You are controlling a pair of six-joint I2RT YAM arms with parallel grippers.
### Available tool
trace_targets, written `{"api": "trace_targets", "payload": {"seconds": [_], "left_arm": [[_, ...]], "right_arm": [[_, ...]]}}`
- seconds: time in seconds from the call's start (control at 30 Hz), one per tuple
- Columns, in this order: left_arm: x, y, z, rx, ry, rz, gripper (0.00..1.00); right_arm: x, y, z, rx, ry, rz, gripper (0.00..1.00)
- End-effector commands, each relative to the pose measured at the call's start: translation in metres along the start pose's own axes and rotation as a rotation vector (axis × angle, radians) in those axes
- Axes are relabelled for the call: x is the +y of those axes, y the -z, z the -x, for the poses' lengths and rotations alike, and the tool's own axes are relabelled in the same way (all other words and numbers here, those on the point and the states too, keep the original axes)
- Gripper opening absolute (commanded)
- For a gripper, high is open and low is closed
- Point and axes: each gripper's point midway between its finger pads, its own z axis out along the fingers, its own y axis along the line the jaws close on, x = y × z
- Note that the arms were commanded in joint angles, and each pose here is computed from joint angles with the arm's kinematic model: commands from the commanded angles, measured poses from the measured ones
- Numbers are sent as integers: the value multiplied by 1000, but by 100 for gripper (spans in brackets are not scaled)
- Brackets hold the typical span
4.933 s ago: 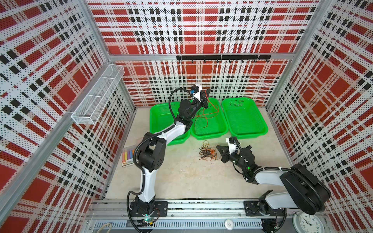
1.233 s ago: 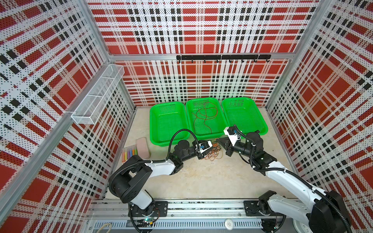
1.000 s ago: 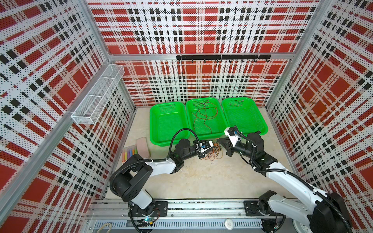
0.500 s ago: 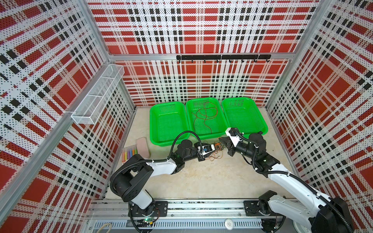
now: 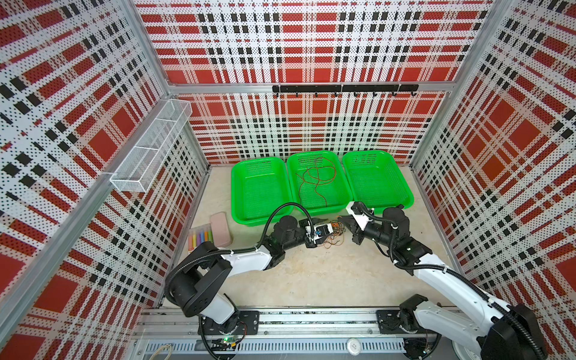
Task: Untangle the cables
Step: 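Move the left gripper back to the tangle and grasp an orange wire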
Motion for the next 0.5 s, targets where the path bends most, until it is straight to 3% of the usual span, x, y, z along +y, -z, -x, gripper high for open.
{"api": "trace_targets", "payload": {"seconds": [0.0, 0.17, 0.47], "left_arm": [[20, 17, 0, 11, -55, 57, 49], [25, 18, -6, 34, -115, 11, 47], [-9, 5, -8, 40, -144, -138, 50]], "right_arm": [[9, 0, -2, -3, 42, 56, 0], [15, 0, -1, -11, 62, 94, 0], [17, 0, 4, -25, 69, 108, 0]]}}
